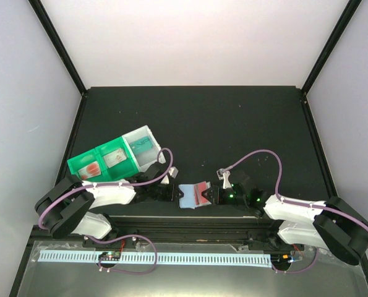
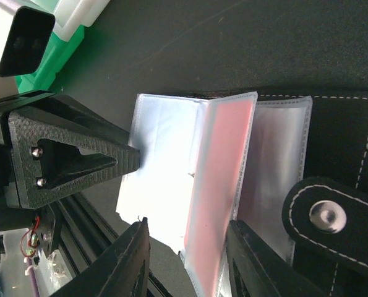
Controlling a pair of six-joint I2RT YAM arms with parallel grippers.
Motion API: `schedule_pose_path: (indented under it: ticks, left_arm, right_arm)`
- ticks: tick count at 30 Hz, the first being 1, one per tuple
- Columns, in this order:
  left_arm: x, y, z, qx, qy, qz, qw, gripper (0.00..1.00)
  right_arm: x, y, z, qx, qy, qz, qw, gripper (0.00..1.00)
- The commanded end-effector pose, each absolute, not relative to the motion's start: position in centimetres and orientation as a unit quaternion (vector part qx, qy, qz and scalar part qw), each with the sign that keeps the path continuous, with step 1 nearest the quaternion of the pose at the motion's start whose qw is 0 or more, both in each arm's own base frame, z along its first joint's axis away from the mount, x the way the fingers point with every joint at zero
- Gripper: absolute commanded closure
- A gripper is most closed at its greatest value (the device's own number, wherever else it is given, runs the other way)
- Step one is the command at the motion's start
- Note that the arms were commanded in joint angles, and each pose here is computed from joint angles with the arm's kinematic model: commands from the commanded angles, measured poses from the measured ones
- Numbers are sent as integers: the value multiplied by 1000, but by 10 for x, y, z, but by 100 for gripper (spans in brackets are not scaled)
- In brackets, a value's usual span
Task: Take the credit cards out of the card holder
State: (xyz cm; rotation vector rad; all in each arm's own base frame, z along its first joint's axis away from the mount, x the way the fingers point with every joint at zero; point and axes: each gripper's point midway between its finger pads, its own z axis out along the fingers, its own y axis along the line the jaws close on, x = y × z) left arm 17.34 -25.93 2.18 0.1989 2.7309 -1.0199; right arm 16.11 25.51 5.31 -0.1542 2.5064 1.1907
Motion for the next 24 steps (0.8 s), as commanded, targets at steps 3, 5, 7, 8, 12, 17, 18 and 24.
schedule_pose_path:
  ticks: [3, 5, 7, 8, 12, 17, 18, 24]
  left_arm:
    - [166, -280, 24, 82, 922, -366, 93, 79]
    - [165, -284, 25, 84, 920, -373, 90, 80]
    - [164, -288, 25, 85, 918, -378, 89, 80]
    - [164, -289, 25, 83, 917, -380, 88, 80]
    - [160, -298, 26, 84, 913, -392, 79, 81]
    - [159, -304, 32, 77, 908, -404, 82, 82]
    - [159, -303, 32, 73, 908, -404, 85, 81]
    - [164, -292, 35, 51, 914, -388, 105, 75]
  right_arm:
    - [158, 268, 74, -81, 866, 459, 181, 64]
    - [157, 270, 78, -84, 863, 465, 182, 63]
    - [158, 271, 80, -85, 862, 466, 182, 63]
    - [158, 271, 80, -85, 862, 466, 182, 63]
    - [158, 274, 84, -84, 857, 476, 181, 62]
    - [158, 276, 89, -83, 853, 483, 181, 60]
    - [157, 277, 90, -84, 851, 487, 178, 59]
    - [155, 277, 88, -86, 852, 486, 173, 52]
